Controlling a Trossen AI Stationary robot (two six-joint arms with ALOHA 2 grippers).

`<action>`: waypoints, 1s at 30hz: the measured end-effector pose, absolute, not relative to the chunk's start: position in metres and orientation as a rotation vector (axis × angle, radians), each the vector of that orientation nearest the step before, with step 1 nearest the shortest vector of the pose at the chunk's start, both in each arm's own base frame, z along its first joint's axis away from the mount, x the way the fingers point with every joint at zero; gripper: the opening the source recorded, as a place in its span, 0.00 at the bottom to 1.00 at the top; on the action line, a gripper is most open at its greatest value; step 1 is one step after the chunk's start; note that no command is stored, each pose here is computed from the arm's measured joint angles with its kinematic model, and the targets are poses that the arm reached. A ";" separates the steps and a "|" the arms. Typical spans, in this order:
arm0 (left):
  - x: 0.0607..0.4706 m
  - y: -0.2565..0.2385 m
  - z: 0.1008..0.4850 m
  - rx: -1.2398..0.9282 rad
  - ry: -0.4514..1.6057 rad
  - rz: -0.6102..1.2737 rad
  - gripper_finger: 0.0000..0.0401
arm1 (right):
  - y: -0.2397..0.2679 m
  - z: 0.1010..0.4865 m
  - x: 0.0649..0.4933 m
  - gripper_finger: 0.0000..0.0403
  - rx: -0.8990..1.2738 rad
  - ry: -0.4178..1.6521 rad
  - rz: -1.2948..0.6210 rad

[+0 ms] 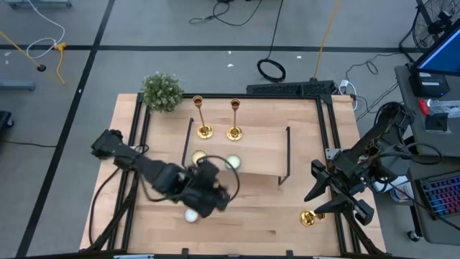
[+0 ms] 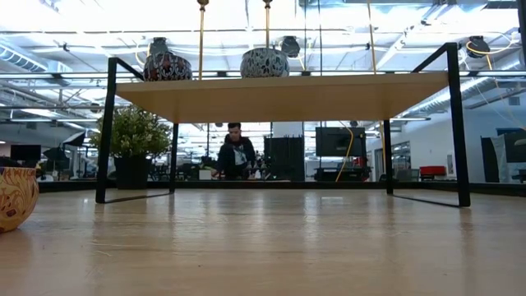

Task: Pick & Place candle stick holders
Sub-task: Put the yellow scented candle on the shelf

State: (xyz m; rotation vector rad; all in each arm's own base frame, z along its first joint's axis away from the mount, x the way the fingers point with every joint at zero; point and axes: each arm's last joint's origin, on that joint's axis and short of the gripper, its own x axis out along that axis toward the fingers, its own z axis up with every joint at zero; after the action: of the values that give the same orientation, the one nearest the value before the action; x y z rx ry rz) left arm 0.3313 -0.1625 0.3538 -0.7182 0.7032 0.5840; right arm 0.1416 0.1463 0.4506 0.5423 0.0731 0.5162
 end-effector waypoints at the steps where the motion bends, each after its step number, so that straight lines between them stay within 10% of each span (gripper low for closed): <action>1: 0.331 -0.170 0.358 -0.758 0.705 0.512 0.57 | 0.146 0.450 0.142 0.41 0.538 0.074 0.516; 15: 0.330 -0.213 0.380 -0.849 0.863 -0.151 0.57 | 0.152 0.457 0.163 0.41 0.534 -0.096 0.411; 30: 0.274 -0.240 0.355 -0.544 1.300 -0.203 0.57 | 0.193 0.413 0.263 0.41 0.623 -0.264 0.266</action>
State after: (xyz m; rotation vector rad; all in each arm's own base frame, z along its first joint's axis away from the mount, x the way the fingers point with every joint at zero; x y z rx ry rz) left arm 0.2743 -0.2397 0.3548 -0.5440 1.3003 -0.2032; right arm 0.2634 0.1926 0.4125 0.6231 -0.2637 0.2657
